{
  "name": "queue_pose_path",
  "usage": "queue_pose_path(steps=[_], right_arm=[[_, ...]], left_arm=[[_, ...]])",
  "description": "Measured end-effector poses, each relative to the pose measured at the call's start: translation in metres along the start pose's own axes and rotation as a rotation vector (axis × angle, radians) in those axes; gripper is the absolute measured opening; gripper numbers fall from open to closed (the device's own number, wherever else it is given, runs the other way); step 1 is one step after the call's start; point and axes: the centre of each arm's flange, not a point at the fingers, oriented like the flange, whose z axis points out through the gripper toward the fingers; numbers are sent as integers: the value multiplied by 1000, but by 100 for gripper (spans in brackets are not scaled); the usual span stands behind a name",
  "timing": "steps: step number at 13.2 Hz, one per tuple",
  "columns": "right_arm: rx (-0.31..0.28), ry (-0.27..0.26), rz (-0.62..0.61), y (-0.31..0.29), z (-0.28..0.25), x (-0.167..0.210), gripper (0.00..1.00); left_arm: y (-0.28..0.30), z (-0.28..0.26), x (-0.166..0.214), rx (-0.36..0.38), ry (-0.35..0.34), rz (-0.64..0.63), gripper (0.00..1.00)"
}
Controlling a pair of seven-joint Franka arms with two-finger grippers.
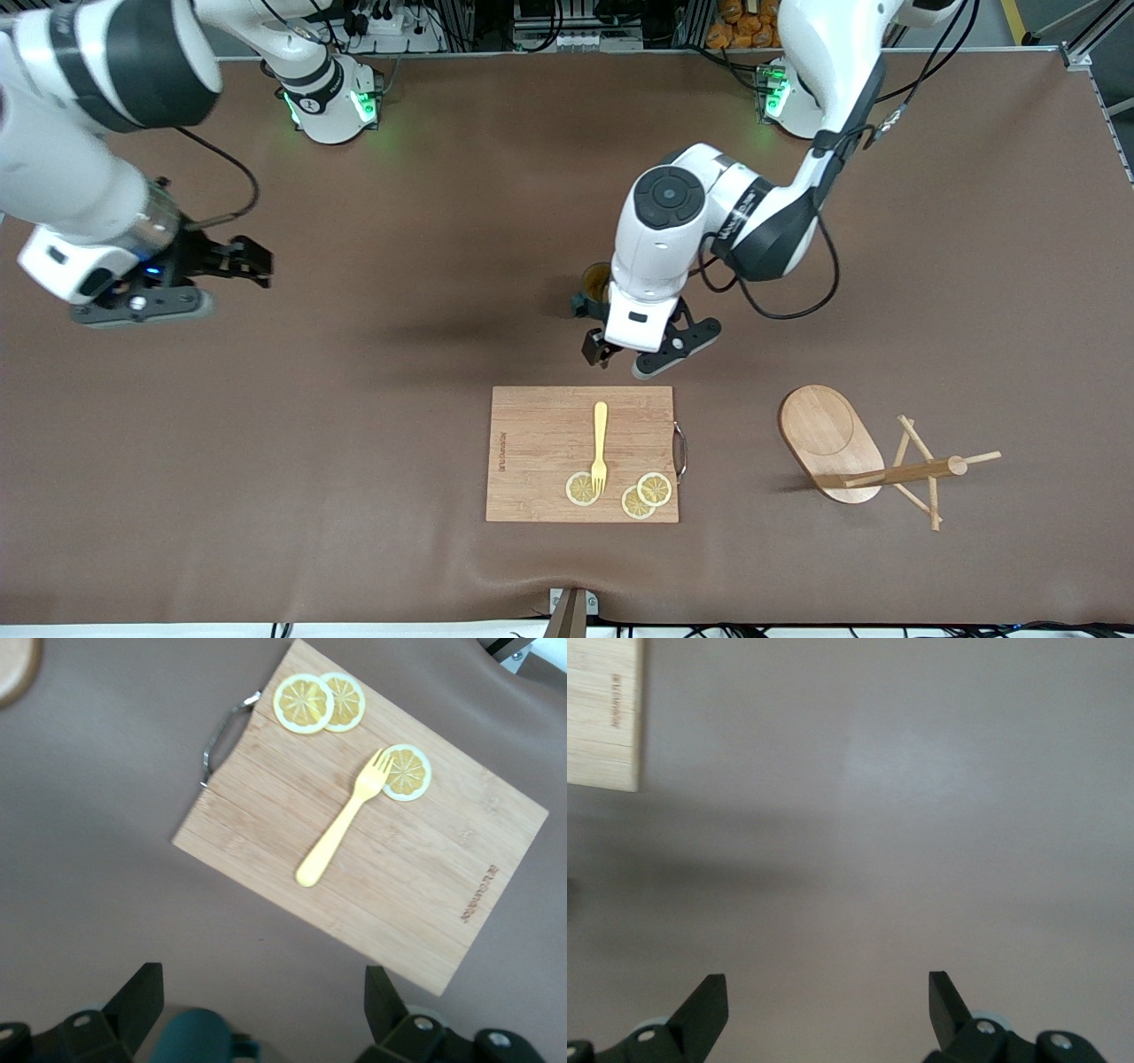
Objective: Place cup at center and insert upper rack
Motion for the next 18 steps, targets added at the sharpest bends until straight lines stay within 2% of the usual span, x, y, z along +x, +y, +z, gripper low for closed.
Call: queue_pose_path(steps=[2,5,7,9,12,15,18], right_arm=[[0,-11,38,43,-10,-13,100],[13,-65,140,72,-23,-37,100],[15,-86,239,74,-25,-43,100],[13,-107,279,74,-23,-45,100],[14,-101,298,80,-27,-47,100],[20,-90,313,87,-29,-46,100],[56,-101,322,89,-28,-48,100]], left_arm=[[7,12,-9,-26,2,-35,100],[15,25,-28,-32,3,-40,100],[18,32,-38,-21,47,17,100],[28,44,-58,-57,72,71,100],[42,63,-87,-128,73,148,100],[60,71,-124,-149,84,225,100],[67,79,-182,-115,175,259,96]])
